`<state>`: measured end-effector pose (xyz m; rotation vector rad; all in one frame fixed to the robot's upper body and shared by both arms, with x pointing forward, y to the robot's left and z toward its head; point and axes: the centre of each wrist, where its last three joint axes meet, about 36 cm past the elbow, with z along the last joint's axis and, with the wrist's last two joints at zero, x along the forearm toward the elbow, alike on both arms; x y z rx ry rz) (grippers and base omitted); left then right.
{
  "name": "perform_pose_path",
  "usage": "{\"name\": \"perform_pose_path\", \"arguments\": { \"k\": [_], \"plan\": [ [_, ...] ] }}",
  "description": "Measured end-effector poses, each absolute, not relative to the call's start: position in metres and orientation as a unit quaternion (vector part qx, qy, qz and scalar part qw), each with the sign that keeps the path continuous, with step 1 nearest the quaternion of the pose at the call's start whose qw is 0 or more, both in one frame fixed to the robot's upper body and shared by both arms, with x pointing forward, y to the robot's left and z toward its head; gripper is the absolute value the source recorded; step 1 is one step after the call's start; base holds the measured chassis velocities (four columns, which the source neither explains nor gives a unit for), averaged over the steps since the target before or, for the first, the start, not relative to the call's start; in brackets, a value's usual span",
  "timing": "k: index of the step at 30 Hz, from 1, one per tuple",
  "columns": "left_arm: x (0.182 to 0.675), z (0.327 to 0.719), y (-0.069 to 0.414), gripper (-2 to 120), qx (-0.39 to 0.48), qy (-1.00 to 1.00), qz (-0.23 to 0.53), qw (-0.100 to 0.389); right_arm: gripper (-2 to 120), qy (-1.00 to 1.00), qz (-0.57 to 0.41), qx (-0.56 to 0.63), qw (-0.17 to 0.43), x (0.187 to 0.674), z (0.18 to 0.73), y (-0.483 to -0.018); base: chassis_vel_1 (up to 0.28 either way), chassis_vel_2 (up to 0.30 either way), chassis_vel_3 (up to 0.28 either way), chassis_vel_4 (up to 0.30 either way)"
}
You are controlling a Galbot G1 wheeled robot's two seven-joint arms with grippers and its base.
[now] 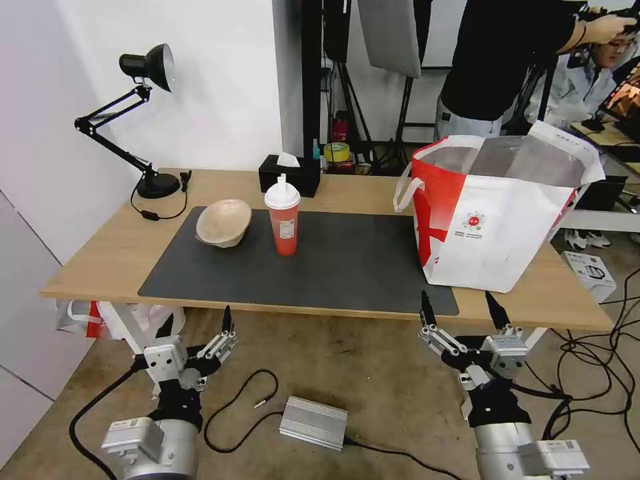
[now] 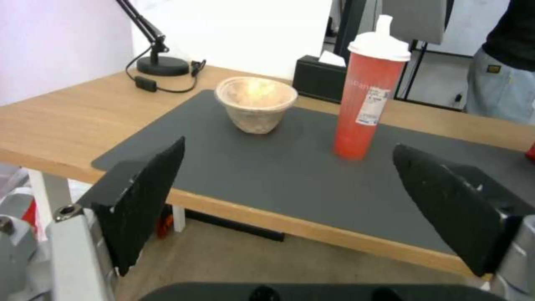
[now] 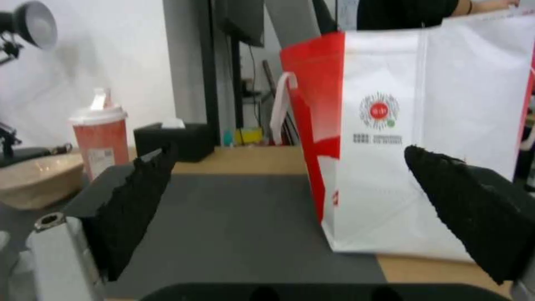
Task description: Pick up the trash from the table and place it into the takeout bag.
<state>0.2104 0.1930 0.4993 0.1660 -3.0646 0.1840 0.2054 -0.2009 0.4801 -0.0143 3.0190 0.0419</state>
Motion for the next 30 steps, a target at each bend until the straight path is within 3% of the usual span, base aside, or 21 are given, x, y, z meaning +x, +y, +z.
{"name": "perform_pose_path", "arguments": {
  "k": [9,30],
  "plan": [
    [0.21,0.499,0.192,100,0.054,-0.996,0.061,0.034,100,0.999,0.023,0.015,0.019,0.192,0.477,-0.195,0.0,0.0,0.0,0.0],
    [0.21,0.499,0.192,100,0.056,-0.996,0.066,0.029,100,0.999,0.02,0.045,-0.009,0.191,0.474,-0.193,0.0,0.0,0.0,0.0]
  ]
}}
